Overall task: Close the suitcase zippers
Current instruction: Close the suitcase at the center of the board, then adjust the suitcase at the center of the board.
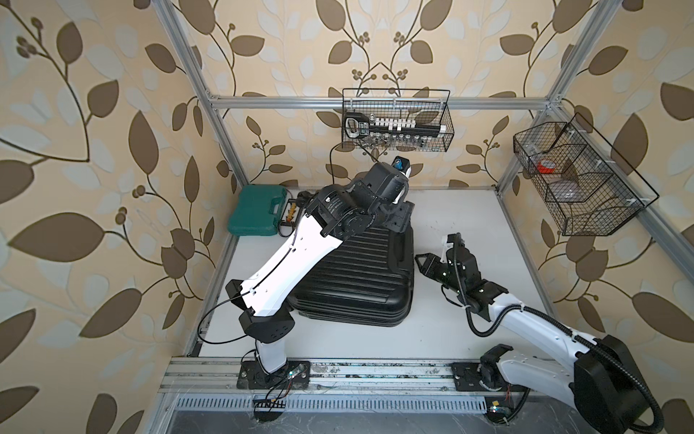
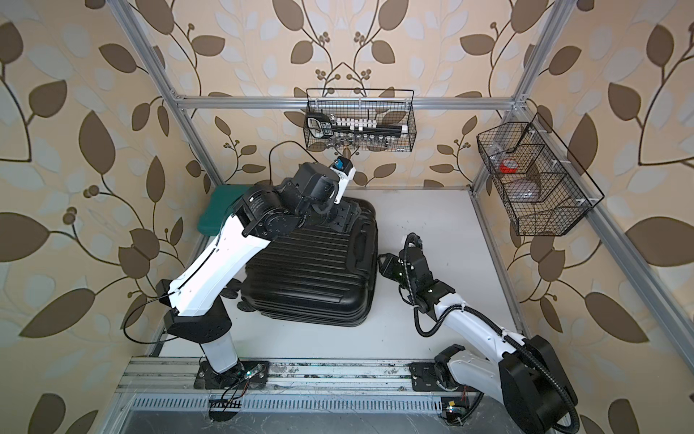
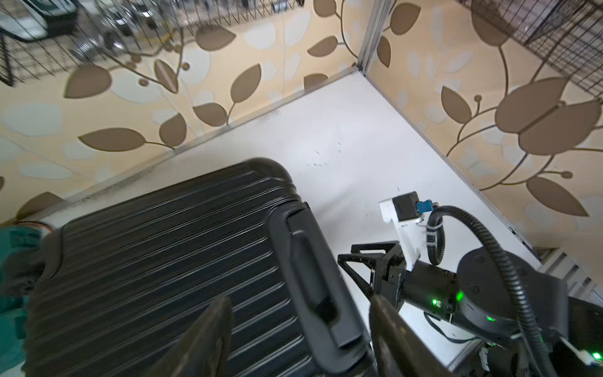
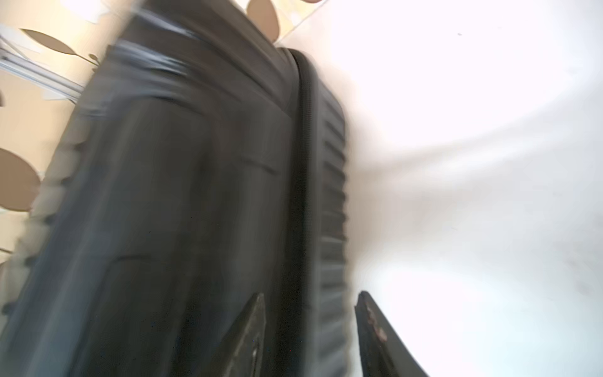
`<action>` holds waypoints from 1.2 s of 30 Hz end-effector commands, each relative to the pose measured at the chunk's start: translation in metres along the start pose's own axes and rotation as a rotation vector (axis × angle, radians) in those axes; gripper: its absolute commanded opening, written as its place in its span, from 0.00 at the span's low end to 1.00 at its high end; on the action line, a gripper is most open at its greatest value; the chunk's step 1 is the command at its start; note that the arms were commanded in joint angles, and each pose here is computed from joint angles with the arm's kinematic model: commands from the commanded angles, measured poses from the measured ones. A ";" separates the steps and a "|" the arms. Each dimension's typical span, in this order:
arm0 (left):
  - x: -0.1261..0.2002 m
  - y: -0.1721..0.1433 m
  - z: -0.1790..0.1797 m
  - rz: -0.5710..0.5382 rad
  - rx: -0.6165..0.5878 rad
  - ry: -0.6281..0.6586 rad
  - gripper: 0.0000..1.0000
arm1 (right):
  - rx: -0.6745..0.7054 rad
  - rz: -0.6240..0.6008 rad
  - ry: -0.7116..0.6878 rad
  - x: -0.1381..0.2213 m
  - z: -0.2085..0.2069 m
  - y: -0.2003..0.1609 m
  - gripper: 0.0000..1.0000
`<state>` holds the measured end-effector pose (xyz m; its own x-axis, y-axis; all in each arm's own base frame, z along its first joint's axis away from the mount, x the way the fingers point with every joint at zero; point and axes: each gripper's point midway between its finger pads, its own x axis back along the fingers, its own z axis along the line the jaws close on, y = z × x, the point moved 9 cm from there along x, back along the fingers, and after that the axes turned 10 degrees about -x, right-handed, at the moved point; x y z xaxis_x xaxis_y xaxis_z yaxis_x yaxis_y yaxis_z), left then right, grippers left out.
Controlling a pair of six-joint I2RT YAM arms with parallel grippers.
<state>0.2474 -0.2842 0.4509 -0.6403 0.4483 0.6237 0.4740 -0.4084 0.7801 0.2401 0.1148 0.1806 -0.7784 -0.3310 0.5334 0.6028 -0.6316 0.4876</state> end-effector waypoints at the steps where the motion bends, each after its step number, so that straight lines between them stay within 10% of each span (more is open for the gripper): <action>1: -0.008 -0.008 -0.007 0.024 0.047 -0.072 0.71 | 0.067 0.036 -0.038 0.011 -0.019 -0.012 0.47; 14: -0.070 -0.045 -0.038 0.262 0.111 -0.275 0.63 | 0.171 0.234 0.148 0.019 -0.021 -0.075 0.48; 20: -0.093 -0.059 -0.034 0.341 0.113 -0.173 0.59 | 0.235 0.243 0.170 0.014 0.002 -0.092 0.48; 26: -0.105 -0.075 -0.023 0.401 0.089 -0.012 0.59 | 0.236 0.189 0.114 0.017 -0.003 -0.087 0.48; 36: -0.135 -0.106 -0.036 0.544 0.042 -0.097 0.55 | 0.269 -0.002 -0.066 0.046 -0.023 -0.052 0.49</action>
<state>0.2662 -0.3301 0.2949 -0.2922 0.2807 0.9142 0.7475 -0.5293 0.4014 0.1678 0.1346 0.1604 -0.7446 -0.4009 0.5338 0.6674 -0.4282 0.6093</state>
